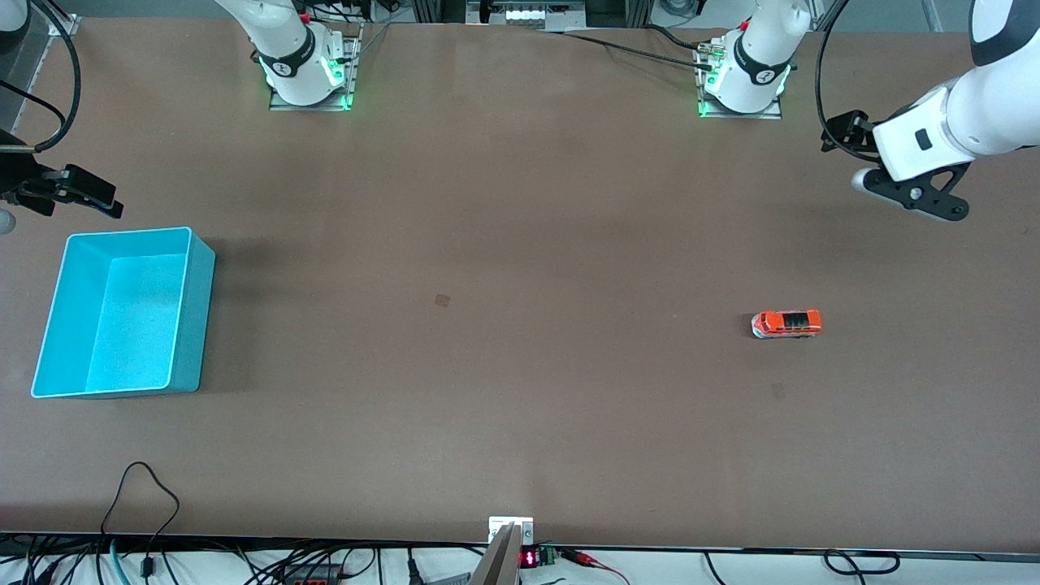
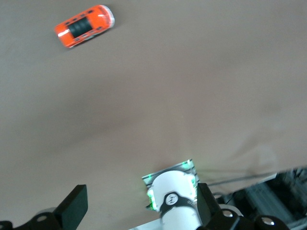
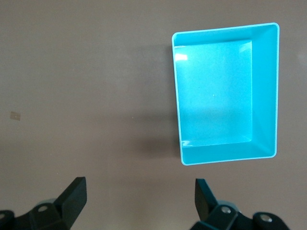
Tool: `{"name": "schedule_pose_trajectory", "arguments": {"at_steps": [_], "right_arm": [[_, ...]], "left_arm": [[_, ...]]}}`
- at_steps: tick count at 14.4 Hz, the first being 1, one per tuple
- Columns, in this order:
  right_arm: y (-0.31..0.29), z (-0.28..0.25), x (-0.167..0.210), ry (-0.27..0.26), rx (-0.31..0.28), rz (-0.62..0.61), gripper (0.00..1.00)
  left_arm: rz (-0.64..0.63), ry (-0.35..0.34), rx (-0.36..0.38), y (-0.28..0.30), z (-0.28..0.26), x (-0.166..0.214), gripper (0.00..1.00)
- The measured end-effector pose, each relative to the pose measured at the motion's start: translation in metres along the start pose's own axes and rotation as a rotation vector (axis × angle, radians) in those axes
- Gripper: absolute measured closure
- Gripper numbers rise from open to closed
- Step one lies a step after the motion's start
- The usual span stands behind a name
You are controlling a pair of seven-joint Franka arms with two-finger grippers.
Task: Wind up bus and store in blue box
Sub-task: 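Move the left gripper down over the orange toy bus, then lower the left gripper and close it on the orange bus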
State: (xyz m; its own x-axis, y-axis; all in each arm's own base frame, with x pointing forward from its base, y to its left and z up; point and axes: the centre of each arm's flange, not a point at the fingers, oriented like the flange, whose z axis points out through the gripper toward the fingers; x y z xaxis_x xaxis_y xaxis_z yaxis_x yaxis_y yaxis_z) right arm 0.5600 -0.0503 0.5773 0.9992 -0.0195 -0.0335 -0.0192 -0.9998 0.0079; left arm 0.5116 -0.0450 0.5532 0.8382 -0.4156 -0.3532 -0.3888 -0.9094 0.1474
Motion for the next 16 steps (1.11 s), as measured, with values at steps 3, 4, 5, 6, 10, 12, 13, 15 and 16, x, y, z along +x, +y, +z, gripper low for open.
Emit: {"name": "schedule_pose_trajectory", "arguments": {"at_steps": [3, 4, 5, 6, 10, 12, 13, 15, 16], "right_arm": [[0.0, 0.0, -0.001, -0.001, 0.0, 0.0, 0.0], [0.0, -0.001, -0.001, -0.001, 0.0, 0.0, 0.0], [0.0, -0.001, -0.001, -0.001, 0.0, 0.0, 0.0], [0.0, -0.001, -0.001, -0.001, 0.0, 0.0, 0.0], [0.001, -0.003, -0.006, -0.018, 0.002, 0.001, 0.0], [0.001, -0.003, -0.007, -0.024, 0.002, 0.001, 0.0], [0.001, -0.004, -0.007, -0.024, 0.002, 0.002, 0.0], [0.001, -0.004, -0.007, -0.023, 0.002, 0.002, 0.0], [0.001, -0.004, -0.007, -0.023, 0.002, 0.002, 0.0]], "left_arm": [[0.235, 0.033, 0.016, -0.007, 0.008, 0.018, 0.0], [0.321, 0.056, 0.032, -0.013, 0.015, 0.031, 0.0], [0.402, 0.069, 0.052, -0.021, 0.026, 0.046, 0.0], [0.473, 0.08, 0.078, -0.032, 0.039, 0.064, 0.0], [0.696, 0.133, 0.169, -0.089, 0.105, 0.134, 0.0], [0.805, 0.128, 0.171, -0.115, 0.146, 0.157, 0.0], [0.854, 0.121, 0.168, -0.123, 0.165, 0.167, 0.0], [0.932, 0.104, 0.185, -0.129, 0.194, 0.18, 0.0], [0.966, 0.103, 0.205, -0.13, 0.205, 0.183, 0.0]]}}
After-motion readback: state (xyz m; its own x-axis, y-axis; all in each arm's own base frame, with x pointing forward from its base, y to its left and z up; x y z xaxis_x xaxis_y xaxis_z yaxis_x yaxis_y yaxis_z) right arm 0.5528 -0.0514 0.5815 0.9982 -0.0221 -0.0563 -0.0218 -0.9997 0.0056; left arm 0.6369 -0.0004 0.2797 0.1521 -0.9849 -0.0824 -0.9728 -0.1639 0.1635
